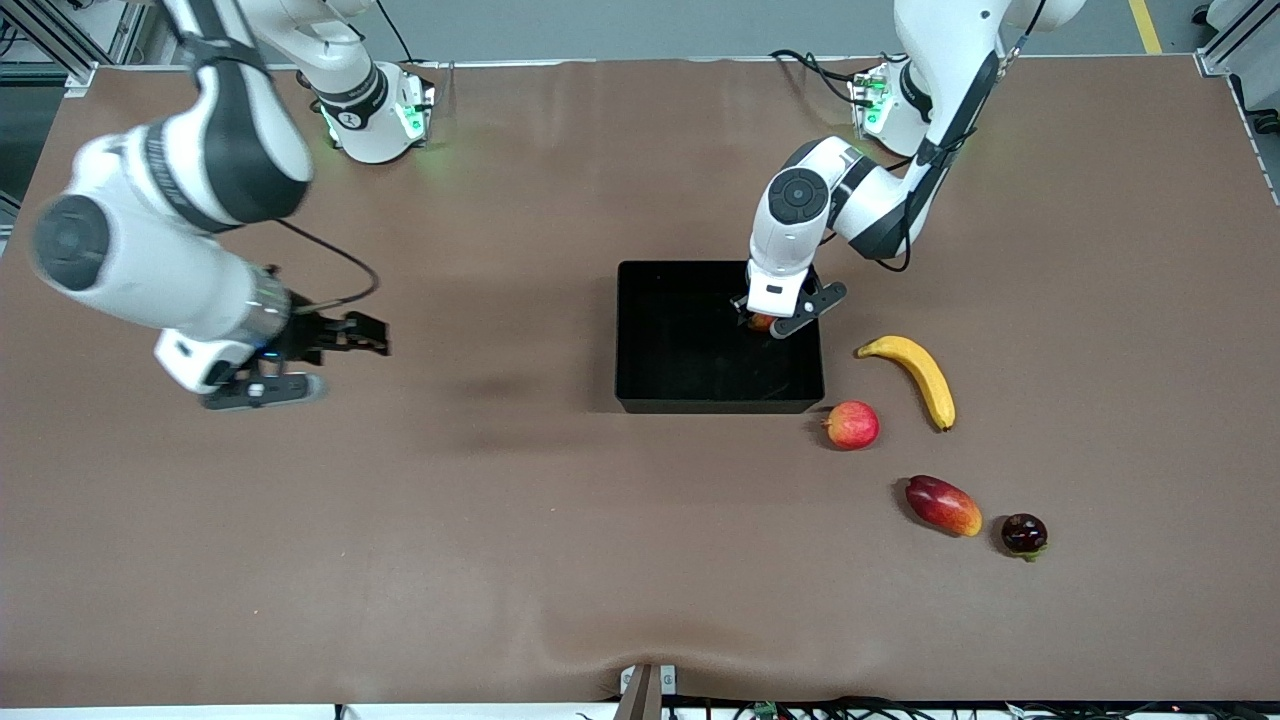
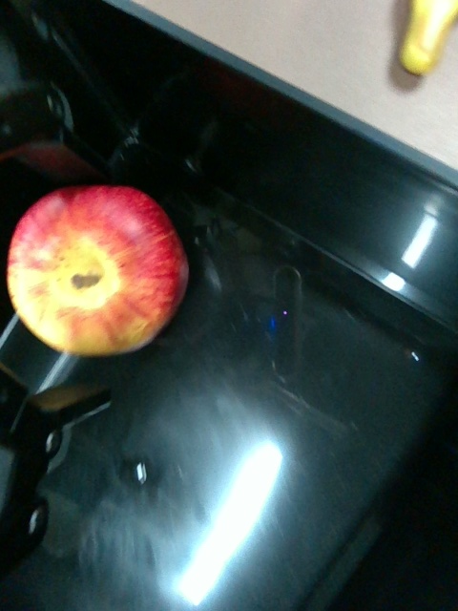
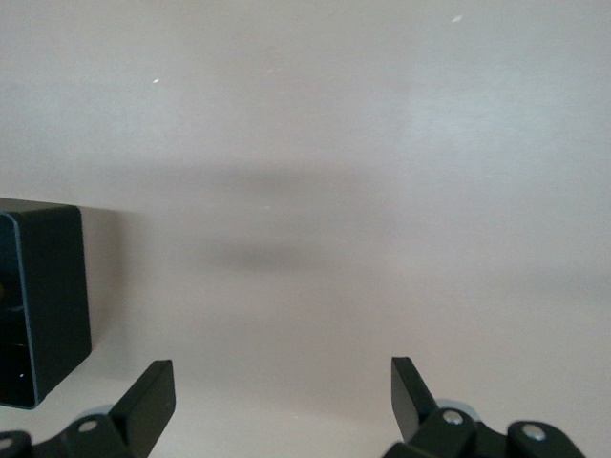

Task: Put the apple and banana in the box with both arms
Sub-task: 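Lower the apple into the tray and open the left gripper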

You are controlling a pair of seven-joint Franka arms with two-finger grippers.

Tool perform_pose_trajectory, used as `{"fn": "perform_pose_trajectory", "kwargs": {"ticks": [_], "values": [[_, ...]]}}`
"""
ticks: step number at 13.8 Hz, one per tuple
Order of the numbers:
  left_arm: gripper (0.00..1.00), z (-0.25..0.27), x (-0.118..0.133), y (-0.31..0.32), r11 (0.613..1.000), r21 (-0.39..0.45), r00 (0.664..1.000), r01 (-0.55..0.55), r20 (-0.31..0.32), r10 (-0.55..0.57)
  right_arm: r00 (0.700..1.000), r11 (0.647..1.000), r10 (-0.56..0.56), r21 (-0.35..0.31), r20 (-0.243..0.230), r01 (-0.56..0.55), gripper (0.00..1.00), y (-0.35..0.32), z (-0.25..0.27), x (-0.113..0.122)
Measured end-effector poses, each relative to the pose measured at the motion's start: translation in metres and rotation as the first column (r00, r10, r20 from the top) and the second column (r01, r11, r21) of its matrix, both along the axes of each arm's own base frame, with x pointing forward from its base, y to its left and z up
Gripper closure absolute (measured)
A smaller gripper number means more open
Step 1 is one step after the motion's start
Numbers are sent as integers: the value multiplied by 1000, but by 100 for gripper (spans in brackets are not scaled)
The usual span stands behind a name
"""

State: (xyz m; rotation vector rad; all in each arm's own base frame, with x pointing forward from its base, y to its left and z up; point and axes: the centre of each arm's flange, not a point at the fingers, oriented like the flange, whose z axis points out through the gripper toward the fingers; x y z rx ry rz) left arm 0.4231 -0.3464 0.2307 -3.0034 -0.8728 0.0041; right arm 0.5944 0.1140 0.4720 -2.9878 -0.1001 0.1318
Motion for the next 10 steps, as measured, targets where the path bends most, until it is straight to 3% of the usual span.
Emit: {"fn": "perform_pose_trajectory", "kwargs": {"ticks": [5,7,10], "values": [[0,130,72,-23,1000,19,999,-17,46,16,999,995,4,-97,42,0,0,-33,62,-26],[0,169,100,7,999,48,999,20,38,-22,998,993,-17,-115,52,23,0,-50,87,-39],[0,160,142,100,994,89,997,70,-15,-69,997,991,-54,-121,48,59,0,-72,120,-52]]}}
